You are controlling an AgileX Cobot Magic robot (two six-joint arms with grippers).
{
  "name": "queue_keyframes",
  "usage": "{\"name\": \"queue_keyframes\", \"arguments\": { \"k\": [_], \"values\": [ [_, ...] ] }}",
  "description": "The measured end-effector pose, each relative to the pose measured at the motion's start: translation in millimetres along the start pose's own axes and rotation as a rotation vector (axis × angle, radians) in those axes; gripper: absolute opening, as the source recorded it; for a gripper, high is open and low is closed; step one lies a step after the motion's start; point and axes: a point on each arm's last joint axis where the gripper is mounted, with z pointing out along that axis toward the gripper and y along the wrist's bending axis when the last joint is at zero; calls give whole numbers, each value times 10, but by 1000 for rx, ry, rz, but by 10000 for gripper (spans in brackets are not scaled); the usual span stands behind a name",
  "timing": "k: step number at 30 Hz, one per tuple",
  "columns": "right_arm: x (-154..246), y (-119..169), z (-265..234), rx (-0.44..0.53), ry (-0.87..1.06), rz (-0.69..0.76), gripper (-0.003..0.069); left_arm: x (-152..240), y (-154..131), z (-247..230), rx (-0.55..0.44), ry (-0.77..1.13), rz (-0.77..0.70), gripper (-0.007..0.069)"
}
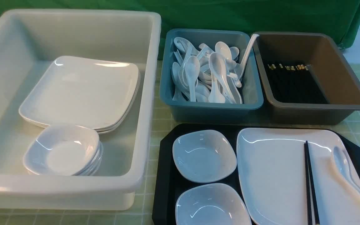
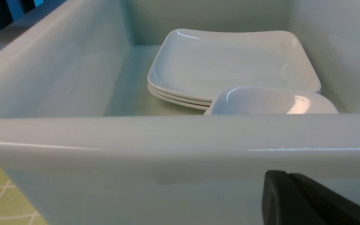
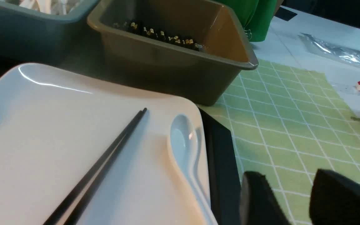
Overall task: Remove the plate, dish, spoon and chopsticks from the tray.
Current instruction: Use the right arm to grab a soup spoon from the plate
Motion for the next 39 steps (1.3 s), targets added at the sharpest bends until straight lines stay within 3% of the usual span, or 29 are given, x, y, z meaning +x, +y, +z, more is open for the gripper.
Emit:
{"name": "queue_keyframes", "arguments": {
  "k": [20, 23, 24, 25, 27, 34, 36, 39],
  "values": [
    [1, 0, 0, 0, 1, 0, 245, -32, 10, -1, -12, -35, 28, -6],
    [1, 0, 0, 0, 1, 0, 245, -100, 2, -6, 6, -110, -146, -6],
    [1, 0, 0, 0, 1, 0, 245, -129, 4, -9, 63, -139, -209, -6],
    [1, 0, 0, 0, 1, 0, 245, -182, 15, -18, 23, -202, -384, -6],
    [1, 0, 0, 0, 1, 0, 245, -250, 50, -37, 20, -286, -506, -6],
    [-24, -3, 0, 3, -26, 17, 245, -444, 170, -134, -22, -559, -634, -6],
    [-61, -8, -2, 6, -68, 81, 245, -487, 192, -166, -15, -625, -679, -6],
    [-221, -53, -29, 7, -254, 420, 245, -678, 229, -313, 41, -854, -736, -6]
  ]
}}
